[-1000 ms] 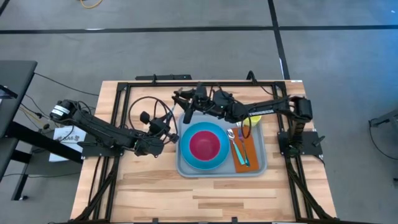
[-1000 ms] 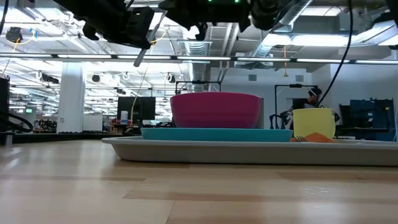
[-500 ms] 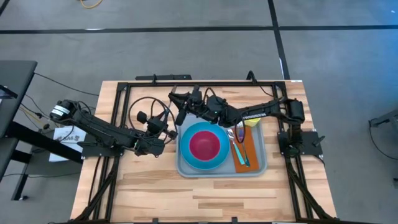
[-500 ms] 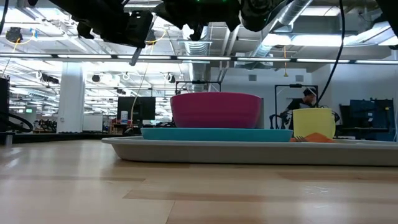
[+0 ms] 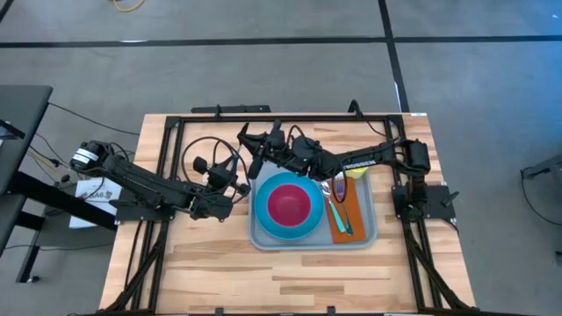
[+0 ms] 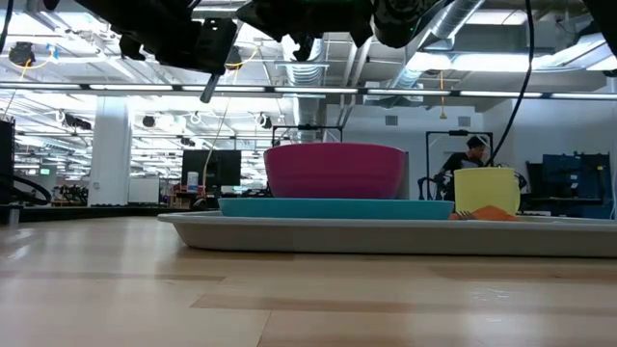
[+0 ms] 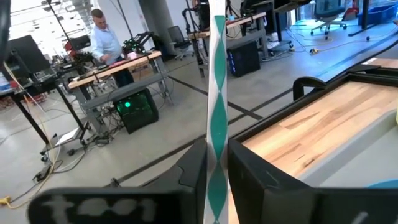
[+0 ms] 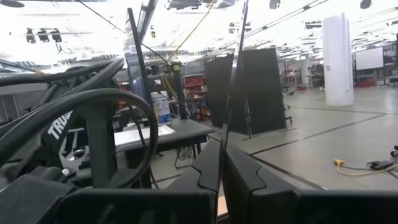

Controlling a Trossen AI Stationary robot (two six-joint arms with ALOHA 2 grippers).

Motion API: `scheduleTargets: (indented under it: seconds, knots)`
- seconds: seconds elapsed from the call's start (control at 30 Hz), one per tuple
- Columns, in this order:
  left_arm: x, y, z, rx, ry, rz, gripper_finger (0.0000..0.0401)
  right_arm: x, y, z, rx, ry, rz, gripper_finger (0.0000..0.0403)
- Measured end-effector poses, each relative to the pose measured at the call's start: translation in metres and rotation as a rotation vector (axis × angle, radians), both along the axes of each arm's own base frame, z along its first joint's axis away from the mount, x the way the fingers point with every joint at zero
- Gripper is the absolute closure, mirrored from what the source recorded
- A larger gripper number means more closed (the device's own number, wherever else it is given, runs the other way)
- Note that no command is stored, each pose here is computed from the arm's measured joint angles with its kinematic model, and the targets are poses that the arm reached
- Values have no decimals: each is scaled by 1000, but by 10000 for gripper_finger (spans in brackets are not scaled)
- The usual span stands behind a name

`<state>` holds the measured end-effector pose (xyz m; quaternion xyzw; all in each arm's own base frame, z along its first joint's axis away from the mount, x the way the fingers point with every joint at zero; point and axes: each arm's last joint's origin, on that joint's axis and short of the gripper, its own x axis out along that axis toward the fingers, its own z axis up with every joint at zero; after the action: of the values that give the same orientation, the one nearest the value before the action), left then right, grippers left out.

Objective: Set up tray
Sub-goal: Put the blue patterned knife on the brown napkin to the right of the purple fork

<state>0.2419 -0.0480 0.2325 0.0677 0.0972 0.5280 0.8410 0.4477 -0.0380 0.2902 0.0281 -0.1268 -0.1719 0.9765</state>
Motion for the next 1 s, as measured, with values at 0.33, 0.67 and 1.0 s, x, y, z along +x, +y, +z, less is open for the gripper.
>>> scheduleTargets:
  seconds: [0.33,0.67,1.0]
  knots:
    - [1,-1,-1,-12,41,-42,308,0,-1,0,-5,7,-10,403]
    - [-5,-8,-3,54,104,-29,294,-6,8,5,-39,133,-23,403]
    - [-25,-32,14,95,23,-68,294,-65,25,61,-77,418,-110,403]
